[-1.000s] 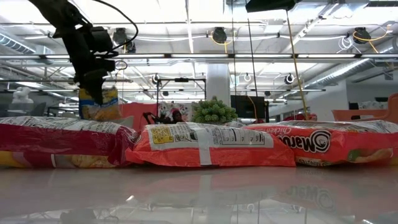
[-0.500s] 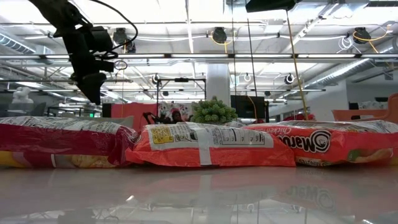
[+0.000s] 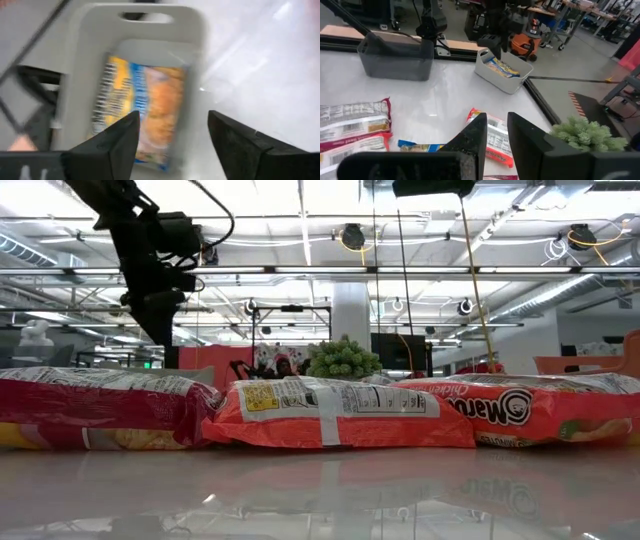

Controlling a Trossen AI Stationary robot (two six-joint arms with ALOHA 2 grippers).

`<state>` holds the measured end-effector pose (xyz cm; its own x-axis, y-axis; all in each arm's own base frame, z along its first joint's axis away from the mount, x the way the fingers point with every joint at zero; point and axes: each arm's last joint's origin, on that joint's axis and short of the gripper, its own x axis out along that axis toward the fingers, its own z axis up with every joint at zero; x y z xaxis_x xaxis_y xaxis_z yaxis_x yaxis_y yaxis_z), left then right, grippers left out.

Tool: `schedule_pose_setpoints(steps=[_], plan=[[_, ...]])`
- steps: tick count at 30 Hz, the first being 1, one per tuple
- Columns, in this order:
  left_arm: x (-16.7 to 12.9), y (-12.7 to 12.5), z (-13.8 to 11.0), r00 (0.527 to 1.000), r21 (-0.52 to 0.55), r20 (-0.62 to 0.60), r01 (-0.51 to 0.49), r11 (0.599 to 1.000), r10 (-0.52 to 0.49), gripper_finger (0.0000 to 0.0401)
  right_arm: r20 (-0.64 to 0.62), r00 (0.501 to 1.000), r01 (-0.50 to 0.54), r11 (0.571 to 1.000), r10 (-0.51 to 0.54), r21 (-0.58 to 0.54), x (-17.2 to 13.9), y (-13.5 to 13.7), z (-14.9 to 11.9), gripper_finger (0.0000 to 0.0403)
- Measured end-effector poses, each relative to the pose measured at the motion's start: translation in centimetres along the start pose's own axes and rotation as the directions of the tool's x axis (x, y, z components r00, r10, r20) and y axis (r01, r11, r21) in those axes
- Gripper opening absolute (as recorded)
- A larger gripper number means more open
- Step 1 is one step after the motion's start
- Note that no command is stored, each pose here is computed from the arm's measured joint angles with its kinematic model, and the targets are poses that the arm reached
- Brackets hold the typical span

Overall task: Sort Maruchan noodles
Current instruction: Put the orange bag into the black bin

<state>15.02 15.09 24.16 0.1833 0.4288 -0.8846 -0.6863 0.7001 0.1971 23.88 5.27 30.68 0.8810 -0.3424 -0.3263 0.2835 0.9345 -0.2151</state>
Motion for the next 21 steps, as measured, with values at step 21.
schedule_pose_setpoints(steps=[21], plan=[[-4.4, -10.1, -1.1, 0.937, 0.225, 0.197, 0.241, 0.944, -0.287, 0.0239, -0.226, 0.974, -0.014, 0.998, 0.028, 0.067, 6.3, 0.4, -3.6, 0.0073]])
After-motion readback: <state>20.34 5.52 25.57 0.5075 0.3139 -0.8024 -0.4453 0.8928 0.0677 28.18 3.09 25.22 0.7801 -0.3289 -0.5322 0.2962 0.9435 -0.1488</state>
